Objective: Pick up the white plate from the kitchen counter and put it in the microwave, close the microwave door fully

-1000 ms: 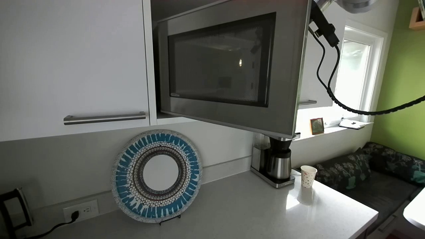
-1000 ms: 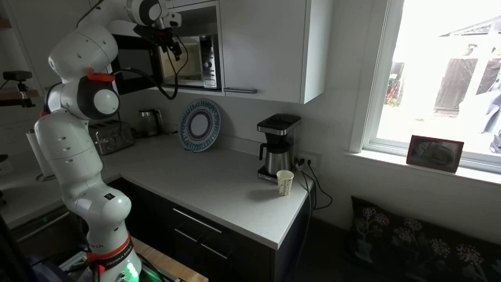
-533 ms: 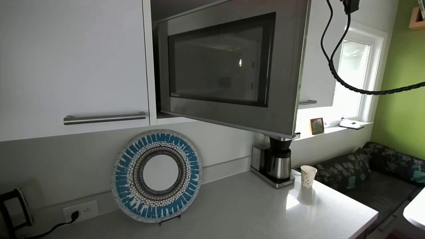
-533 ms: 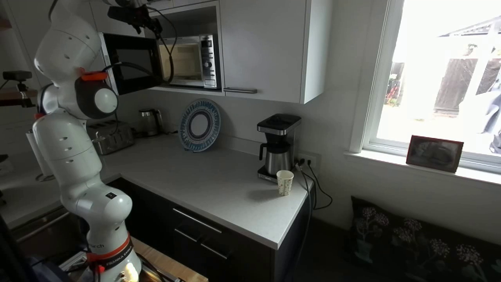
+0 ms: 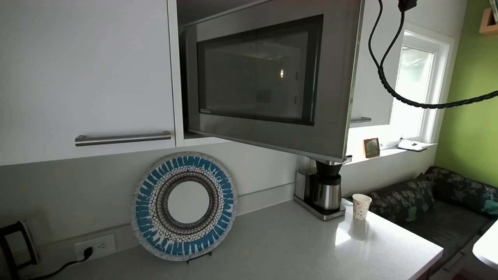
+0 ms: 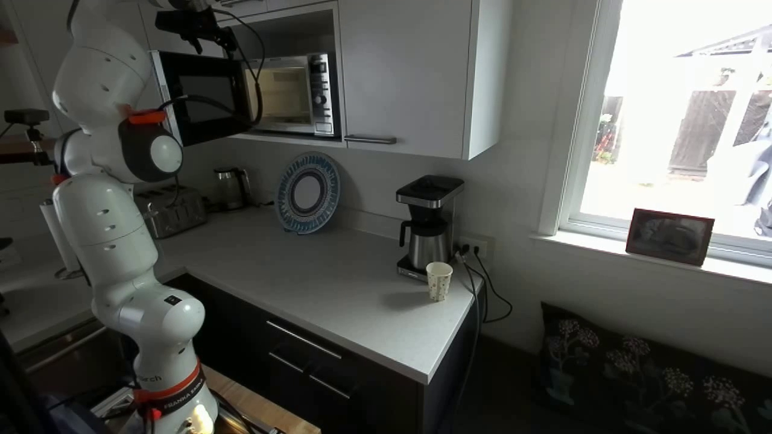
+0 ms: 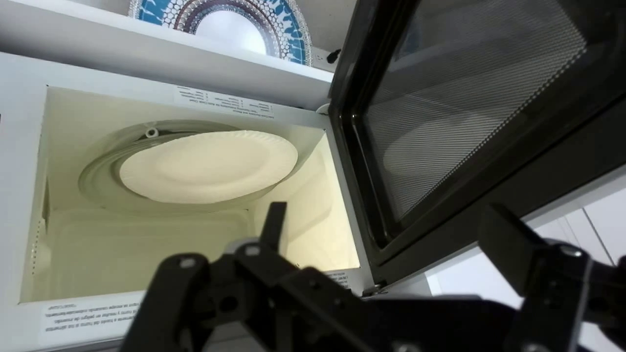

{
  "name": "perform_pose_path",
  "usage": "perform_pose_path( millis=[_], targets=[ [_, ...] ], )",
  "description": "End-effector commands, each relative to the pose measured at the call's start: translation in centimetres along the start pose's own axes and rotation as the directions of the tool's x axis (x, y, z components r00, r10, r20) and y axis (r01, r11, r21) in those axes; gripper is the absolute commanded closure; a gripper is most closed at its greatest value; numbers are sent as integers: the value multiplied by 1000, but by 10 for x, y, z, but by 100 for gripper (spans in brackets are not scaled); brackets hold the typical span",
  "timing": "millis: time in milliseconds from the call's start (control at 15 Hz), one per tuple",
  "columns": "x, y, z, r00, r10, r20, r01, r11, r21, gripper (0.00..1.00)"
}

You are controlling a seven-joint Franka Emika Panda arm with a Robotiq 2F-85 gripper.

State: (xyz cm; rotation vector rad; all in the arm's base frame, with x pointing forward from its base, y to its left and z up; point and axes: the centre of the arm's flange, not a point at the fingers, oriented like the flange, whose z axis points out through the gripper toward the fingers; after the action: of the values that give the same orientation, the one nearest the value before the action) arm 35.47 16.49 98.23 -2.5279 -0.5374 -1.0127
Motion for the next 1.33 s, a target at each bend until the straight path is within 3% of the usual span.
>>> perform_pose_path(
  millis=[0, 267, 533, 867, 1267],
  targets=[
    [5, -20, -24, 994, -105, 42, 107, 994, -34, 0],
    [-13, -51, -55, 969, -188, 159, 205, 973, -101, 0],
    [-35, -70, -85, 944, -261, 202, 303, 927, -220, 0],
    [-41, -104, -91, 903, -338, 263, 400, 886, -235, 0],
    [-38, -147, -72, 871, -380, 311, 462, 849, -255, 0]
  ],
)
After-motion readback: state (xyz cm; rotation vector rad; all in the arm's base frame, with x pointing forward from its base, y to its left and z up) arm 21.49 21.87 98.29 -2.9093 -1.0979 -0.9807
